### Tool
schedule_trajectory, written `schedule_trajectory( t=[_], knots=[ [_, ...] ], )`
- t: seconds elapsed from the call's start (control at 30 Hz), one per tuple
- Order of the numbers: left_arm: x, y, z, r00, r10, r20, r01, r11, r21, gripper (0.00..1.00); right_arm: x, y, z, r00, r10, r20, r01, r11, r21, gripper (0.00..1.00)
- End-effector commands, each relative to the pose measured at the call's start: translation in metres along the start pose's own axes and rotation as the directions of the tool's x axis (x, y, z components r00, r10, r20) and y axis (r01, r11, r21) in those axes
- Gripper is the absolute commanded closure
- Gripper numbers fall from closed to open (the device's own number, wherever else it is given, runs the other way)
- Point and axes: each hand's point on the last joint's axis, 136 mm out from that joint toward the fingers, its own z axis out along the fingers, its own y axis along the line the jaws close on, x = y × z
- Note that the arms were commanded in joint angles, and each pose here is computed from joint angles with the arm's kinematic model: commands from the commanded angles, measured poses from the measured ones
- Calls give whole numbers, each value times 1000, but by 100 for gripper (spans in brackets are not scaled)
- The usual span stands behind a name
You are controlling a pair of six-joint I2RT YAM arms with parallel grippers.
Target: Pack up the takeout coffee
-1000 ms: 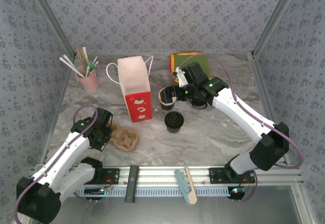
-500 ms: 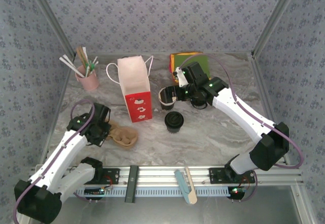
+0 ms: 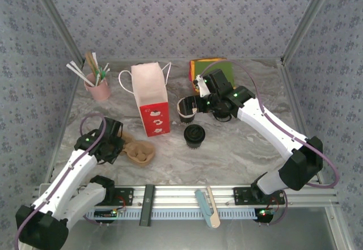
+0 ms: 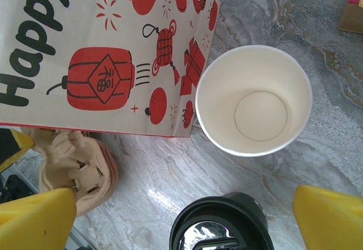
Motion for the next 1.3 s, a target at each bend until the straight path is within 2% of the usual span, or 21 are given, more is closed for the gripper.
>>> schedule_trajectory(
  t=[0.0, 0.1, 0.23, 0.5, 0.67, 1.27],
  knots=[
    [-8, -8, -1, 998, 53, 31, -54, 998, 32, 96, -2, -2, 0, 1000, -6, 4, 6, 1000, 7, 0],
    [-10, -9, -4, 998, 60, 29, -62, 997, 39, 75, -2, -2, 0, 1000, -5, 3, 5, 1000, 8, 0],
    [-2, -9, -6, 999, 45, -11, -44, 997, 58, 67, -2, -1, 0, 1000, -6, 3, 6, 1000, 7, 0],
    [19, -6, -8, 995, 23, -98, -14, 995, 94, 63, -1, 2, 2, 1000, -5, 2, 5, 1000, -12, 0],
    [36, 6, -4, 989, 25, -149, -15, 998, 68, 63, -1, 3, 3, 1000, -4, 4, 4, 1000, -13, 0],
    [51, 15, 14, 984, 40, -174, -25, 995, 93, 68, -2, 3, 3, 1000, -6, 0, 6, 1000, -11, 0]
  ],
)
